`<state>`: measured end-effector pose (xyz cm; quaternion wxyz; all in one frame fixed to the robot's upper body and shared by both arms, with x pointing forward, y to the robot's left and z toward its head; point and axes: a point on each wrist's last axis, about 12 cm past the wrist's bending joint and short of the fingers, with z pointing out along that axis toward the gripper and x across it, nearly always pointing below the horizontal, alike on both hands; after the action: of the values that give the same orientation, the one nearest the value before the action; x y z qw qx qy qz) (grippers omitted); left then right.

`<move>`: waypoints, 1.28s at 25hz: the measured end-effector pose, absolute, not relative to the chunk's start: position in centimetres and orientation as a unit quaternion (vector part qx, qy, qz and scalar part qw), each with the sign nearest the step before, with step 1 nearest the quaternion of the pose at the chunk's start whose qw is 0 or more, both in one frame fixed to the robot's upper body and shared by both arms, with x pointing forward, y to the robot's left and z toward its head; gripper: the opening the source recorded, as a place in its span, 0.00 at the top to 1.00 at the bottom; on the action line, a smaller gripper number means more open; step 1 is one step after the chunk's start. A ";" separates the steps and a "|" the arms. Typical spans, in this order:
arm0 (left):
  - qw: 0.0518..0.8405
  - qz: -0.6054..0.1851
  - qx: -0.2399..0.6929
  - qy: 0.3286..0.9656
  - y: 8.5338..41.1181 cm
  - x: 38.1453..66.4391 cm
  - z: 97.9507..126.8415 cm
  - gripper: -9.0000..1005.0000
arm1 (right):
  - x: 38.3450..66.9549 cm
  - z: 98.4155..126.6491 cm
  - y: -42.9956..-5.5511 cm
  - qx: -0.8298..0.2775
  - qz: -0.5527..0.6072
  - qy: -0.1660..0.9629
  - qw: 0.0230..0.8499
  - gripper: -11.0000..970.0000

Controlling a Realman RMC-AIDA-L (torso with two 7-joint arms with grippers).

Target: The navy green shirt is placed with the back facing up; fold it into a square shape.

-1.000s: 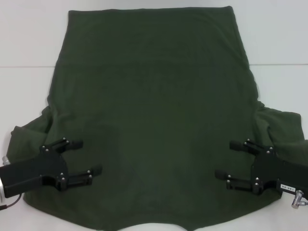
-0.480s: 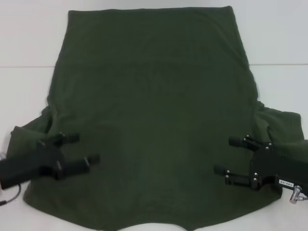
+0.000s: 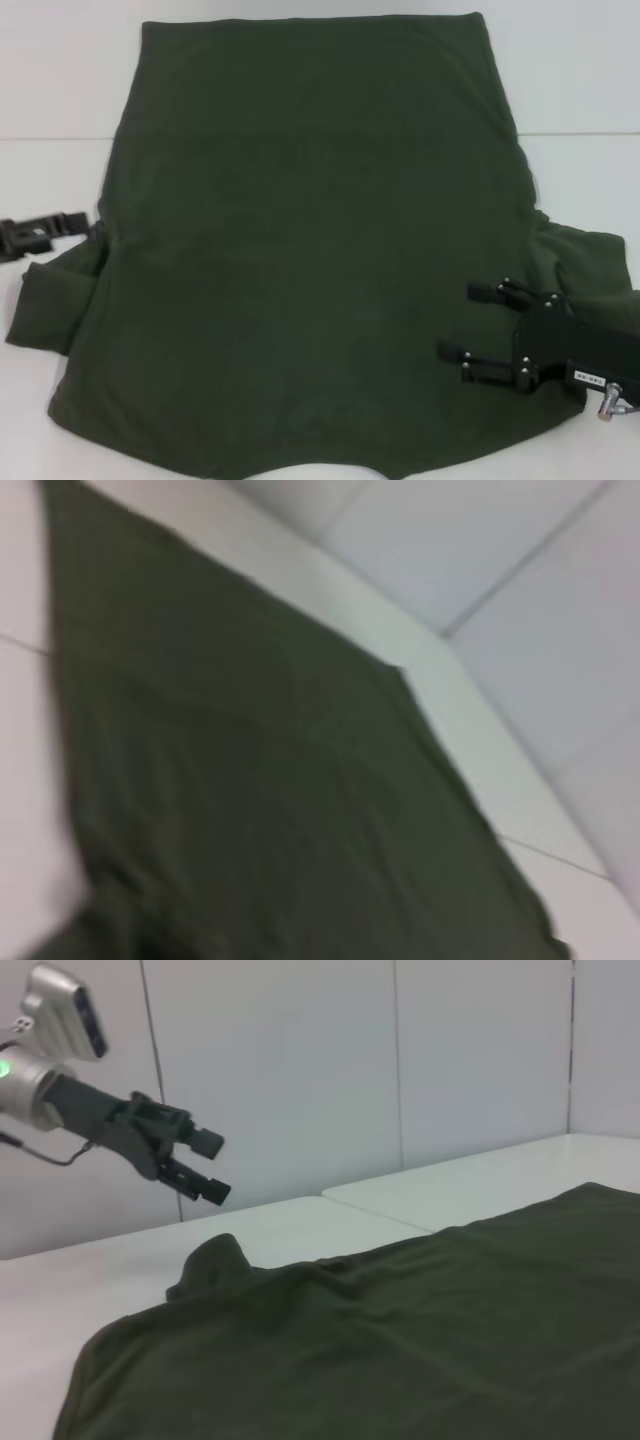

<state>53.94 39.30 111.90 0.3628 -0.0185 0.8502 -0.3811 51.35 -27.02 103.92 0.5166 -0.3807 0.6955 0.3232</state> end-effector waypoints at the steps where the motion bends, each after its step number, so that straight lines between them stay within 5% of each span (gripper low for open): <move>1: 0.360 -0.372 -0.021 0.855 39.7 54.2 112.2 0.08 | 51.3 103.9 -26.9 -0.381 0.326 0.695 0.516 0.04; 14: 0.315 -0.238 0.023 0.918 41.2 56.4 112.2 0.09 | 51.3 103.8 -26.8 -0.373 0.336 0.699 0.509 0.04; 32: 0.296 -0.228 0.041 0.926 39.5 56.6 109.7 0.10 | 51.2 103.8 -26.6 -0.377 0.340 0.698 0.506 0.04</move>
<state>56.64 39.48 109.67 0.2964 0.0414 0.9265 -0.2282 51.18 -26.63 103.81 0.5057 -0.3769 0.6977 0.3399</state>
